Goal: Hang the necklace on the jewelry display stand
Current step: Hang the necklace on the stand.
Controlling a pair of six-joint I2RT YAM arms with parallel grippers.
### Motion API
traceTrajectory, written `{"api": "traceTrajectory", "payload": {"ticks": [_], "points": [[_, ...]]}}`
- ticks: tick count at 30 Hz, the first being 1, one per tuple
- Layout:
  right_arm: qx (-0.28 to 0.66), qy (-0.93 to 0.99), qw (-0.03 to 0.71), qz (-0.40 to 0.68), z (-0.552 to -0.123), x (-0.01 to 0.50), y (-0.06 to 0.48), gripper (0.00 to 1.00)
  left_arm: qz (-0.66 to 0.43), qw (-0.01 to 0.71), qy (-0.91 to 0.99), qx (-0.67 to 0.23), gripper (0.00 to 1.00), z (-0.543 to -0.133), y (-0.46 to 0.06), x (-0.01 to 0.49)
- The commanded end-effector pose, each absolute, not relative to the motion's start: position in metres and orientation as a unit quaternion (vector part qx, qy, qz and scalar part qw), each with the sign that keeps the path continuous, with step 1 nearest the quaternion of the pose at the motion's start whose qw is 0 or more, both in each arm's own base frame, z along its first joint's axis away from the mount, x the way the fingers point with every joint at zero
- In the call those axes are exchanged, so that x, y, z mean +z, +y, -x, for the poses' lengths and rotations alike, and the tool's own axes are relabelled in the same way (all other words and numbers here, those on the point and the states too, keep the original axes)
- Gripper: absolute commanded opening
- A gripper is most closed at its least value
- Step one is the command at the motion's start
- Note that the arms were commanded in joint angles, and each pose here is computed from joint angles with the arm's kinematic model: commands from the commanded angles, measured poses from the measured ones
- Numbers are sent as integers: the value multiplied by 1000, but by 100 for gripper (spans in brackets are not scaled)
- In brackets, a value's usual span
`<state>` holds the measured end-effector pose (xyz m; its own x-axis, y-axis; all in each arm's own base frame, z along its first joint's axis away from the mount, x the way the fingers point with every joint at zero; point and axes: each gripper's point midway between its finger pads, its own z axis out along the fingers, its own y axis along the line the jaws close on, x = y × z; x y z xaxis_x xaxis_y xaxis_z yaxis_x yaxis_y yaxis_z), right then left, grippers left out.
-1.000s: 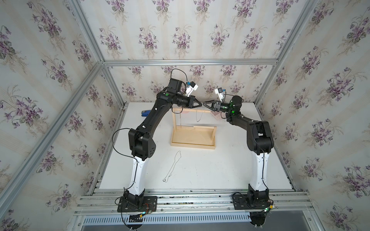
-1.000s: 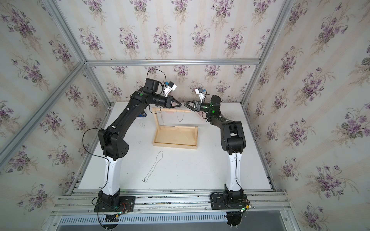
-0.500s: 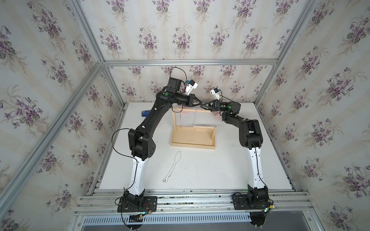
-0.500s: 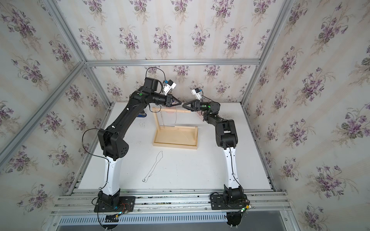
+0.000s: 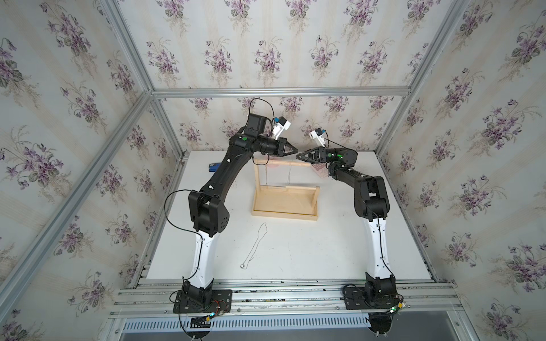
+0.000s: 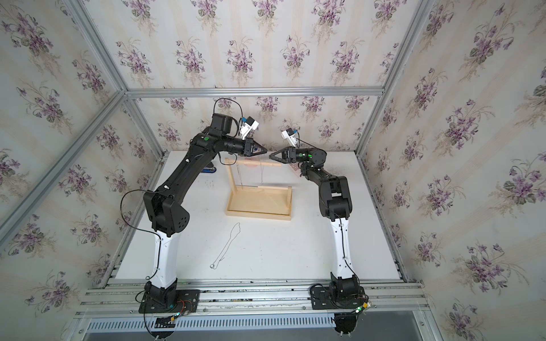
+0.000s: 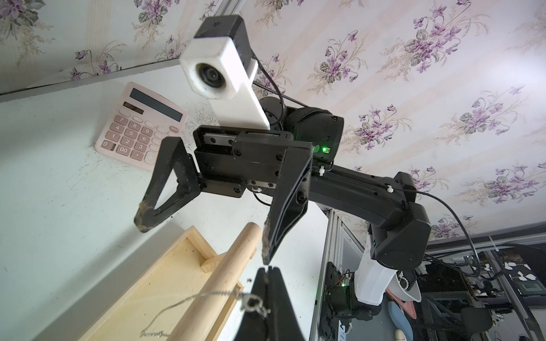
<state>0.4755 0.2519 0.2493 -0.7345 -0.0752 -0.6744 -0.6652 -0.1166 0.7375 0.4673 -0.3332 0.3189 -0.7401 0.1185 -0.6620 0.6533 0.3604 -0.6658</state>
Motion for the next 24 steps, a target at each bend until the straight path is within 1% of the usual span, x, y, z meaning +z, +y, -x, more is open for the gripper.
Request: {"api": "traceTrajectory", "payload": {"ticks": [1,10,24], "points": [[642,625,235,377,-451,247,247,100,-252,275,774,-512,4,-468,-332,328],[631,626,233,395,-445,251,248,100,-244,278,776,-511,4,-473,-329,327],[627,629,243,389,-450,256,237,100,-225,285,786,-500,0,-482,-324,324]]}}
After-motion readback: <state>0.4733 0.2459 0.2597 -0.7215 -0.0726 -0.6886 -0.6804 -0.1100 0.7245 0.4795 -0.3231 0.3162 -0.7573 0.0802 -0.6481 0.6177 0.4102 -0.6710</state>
